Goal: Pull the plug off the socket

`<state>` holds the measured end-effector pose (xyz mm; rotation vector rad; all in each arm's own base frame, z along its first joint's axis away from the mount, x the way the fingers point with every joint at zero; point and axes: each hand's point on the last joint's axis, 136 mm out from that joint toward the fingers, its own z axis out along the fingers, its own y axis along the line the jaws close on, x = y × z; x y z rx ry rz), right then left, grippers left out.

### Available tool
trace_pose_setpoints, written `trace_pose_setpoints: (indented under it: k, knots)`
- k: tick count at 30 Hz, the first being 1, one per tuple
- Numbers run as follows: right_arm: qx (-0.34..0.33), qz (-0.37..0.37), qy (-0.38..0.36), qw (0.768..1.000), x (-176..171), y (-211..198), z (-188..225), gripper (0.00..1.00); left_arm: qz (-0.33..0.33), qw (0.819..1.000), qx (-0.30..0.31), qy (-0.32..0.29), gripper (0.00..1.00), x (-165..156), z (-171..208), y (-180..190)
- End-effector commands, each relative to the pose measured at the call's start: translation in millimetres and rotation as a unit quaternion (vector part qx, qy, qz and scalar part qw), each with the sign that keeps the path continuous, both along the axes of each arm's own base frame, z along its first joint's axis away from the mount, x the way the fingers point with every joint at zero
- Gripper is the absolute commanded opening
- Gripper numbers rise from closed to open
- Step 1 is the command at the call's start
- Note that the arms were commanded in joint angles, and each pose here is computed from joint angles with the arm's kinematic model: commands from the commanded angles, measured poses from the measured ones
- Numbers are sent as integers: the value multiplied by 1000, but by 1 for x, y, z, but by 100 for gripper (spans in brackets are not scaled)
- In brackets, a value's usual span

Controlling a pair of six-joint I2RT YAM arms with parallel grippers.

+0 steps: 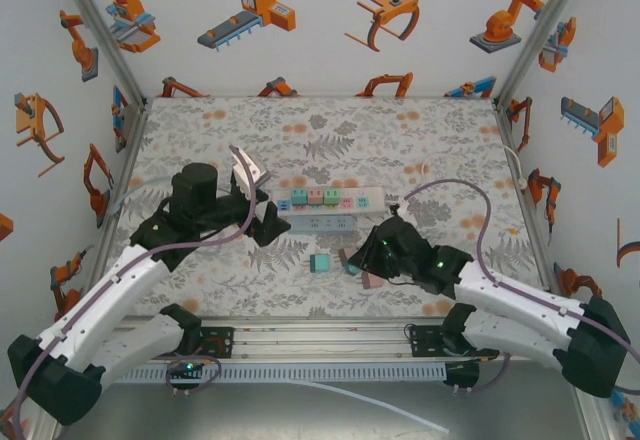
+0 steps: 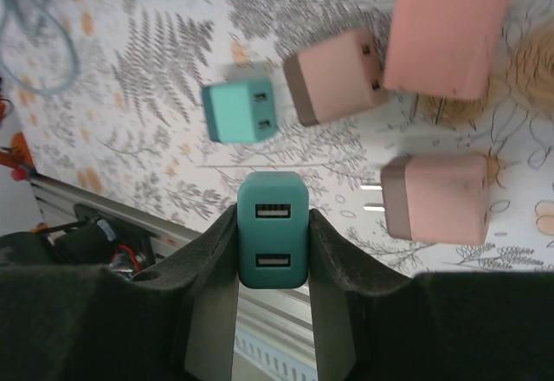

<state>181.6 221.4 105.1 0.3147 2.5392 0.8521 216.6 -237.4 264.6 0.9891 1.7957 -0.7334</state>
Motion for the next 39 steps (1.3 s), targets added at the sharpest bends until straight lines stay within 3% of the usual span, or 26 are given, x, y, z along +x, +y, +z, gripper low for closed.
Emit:
trace_pose_setpoints:
  k: [1,6,16,30,39]
  knots:
    - [35,-18,7,999,1,16,-4,0,-74,997,28,-13,93,-31,-19,-3]
    - [22,-11,11,1000,3,24,-22,0,-75,996,35,-22,100,-33,-26,-4]
    - [10,-20,17,1000,7,25,-46,1,-87,996,18,-17,97,-30,-30,-16]
    - [-26,-41,56,997,-3,14,-63,40,-79,996,31,-11,97,-26,-39,-14]
    - [-42,-49,49,997,-8,1,-58,46,-73,997,35,-3,97,-23,-42,-15]
